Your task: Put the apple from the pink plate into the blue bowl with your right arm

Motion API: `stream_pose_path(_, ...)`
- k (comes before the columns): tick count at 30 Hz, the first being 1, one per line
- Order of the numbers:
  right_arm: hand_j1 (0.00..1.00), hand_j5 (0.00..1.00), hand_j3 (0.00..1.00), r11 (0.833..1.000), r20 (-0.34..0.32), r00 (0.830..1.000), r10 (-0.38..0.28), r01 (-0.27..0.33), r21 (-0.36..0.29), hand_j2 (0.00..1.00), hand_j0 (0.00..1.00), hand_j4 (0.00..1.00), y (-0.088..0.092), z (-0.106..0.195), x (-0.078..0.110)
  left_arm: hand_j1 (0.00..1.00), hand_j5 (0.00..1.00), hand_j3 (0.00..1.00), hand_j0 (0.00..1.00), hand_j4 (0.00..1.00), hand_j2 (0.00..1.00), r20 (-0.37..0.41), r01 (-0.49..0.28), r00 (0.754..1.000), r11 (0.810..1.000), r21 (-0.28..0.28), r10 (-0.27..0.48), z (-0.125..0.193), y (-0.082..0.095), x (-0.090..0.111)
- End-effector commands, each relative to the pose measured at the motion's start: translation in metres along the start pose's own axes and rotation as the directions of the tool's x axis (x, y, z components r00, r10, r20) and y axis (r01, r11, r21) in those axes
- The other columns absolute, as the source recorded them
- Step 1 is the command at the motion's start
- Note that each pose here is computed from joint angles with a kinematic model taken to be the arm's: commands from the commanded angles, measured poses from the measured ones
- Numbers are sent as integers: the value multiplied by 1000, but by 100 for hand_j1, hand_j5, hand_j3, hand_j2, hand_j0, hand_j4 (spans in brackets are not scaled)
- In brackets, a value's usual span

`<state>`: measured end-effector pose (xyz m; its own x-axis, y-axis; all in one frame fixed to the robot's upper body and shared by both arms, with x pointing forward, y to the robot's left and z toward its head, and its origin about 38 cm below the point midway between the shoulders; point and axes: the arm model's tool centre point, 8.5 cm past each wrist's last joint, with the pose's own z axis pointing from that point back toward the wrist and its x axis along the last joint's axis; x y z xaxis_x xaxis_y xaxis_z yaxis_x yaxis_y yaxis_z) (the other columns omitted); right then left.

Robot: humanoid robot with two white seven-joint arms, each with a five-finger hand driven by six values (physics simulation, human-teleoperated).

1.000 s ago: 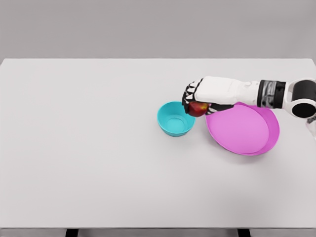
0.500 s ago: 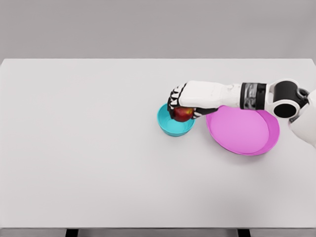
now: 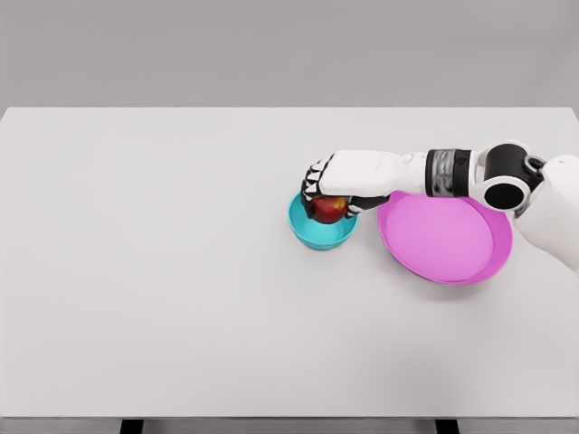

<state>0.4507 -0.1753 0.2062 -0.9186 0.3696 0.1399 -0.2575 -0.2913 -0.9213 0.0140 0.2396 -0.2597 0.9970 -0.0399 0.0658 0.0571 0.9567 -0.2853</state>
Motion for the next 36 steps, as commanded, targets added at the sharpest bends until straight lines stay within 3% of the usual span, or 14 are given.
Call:
stream_pose_path(1, 50, 50, 50, 1000, -4, 1000, -11, 11, -3, 50, 50, 50, 1, 0, -2, 100, 100, 100, 100, 100, 100, 0, 0, 1000, 1000, -1, 0, 0, 0, 0)
stream_pose_path(2, 54, 54, 54, 1000, -4, 1000, -11, 11, -3, 54, 54, 54, 1, 0, -2, 100, 100, 100, 100, 100, 100, 0, 0, 1000, 1000, -1, 0, 0, 0, 0)
stream_pose_path(4, 100, 100, 100, 1000, -4, 1000, -13, 13, -5, 100, 100, 100, 1, 0, -2, 100, 100, 100, 100, 100, 100, 0, 0, 1000, 1000, -1, 0, 0, 0, 0)
stream_pose_path(13, 100, 100, 100, 1000, -1, 1000, -8, 8, -7, 100, 100, 100, -1, 1, -1, 100, 100, 100, 100, 100, 100, 0, 0, 1000, 1000, -1, 0, 0, 0, 0)
stream_pose_path(15, 100, 100, 100, 1000, -14, 1000, 6, -6, -26, 100, 100, 100, -10, 8, -3, 100, 100, 100, 100, 100, 100, 0, 0, 1000, 1000, -1, 0, 0, 0, 0)
stream_pose_path(19, 100, 100, 100, 994, -83, 992, 96, -100, -52, 100, 100, 100, -48, 63, -1, 100, 100, 100, 100, 100, 100, 0, 0, 1000, 1000, -1, 0, 0, 0, 0)
stream_pose_path(21, 100, 100, 100, 993, -170, 982, 80, -93, -70, 100, 100, 100, -47, 105, -11, 100, 100, 100, 100, 100, 100, 0, 0, 1000, 1000, -1, 0, 0, 0, 0)
stream_pose_path(23, 100, 100, 100, 988, -250, 968, 21, -58, -140, 100, 100, 100, -44, 141, -23, 100, 100, 100, 100, 100, 100, 0, 0, 1000, 1000, 1, 0, 0, 0, 0)
stream_pose_path(25, 100, 100, 100, 966, -320, 946, -42, -43, -253, 100, 100, 100, -45, 176, -33, 100, 100, 100, 100, 100, 100, 0, 0, 1000, 1000, -1, 0, 0, 0, 0)
stream_pose_path(26, 100, 100, 100, 951, -325, 943, -75, -30, -306, 100, 100, 100, -43, 184, -34, 100, 100, 100, 100, 100, 100, 0, 0, 1000, 1000, -1, 0, 0, 0, 0)
stream_pose_path(27, 100, 100, 100, 908, -315, 939, -136, -9, -419, 100, 100, 100, -38, 186, -34, 100, 100, 100, 100, 100, 100, 0, 0, 1000, 1000, -1, 0, 0, 0, 0)
stream_pose_path(28, 100, 100, 100, 872, -302, 936, -179, 9, -489, 100, 100, 100, -32, 186, -33, 100, 100, 100, 100, 100, 100, 2, -1, 1000, 1000, -1, 1, 0, 0, 1)
stream_pose_path(32, 100, 100, 100, 873, -311, 916, -254, 79, -482, 100, 100, 100, 5, 187, -34, 100, 100, 100, 100, 100, 100, 0, 0, 1000, 1000, -1, 0, 0, 0, 0)
stream_pose_path(36, 100, 100, 100, 871, -302, 910, -284, 113, -478, 100, 100, 100, 18, 181, -34, 100, 100, 100, 100, 100, 100, 0, 0, 1000, 1000, -1, 0, 0, 0, 0)
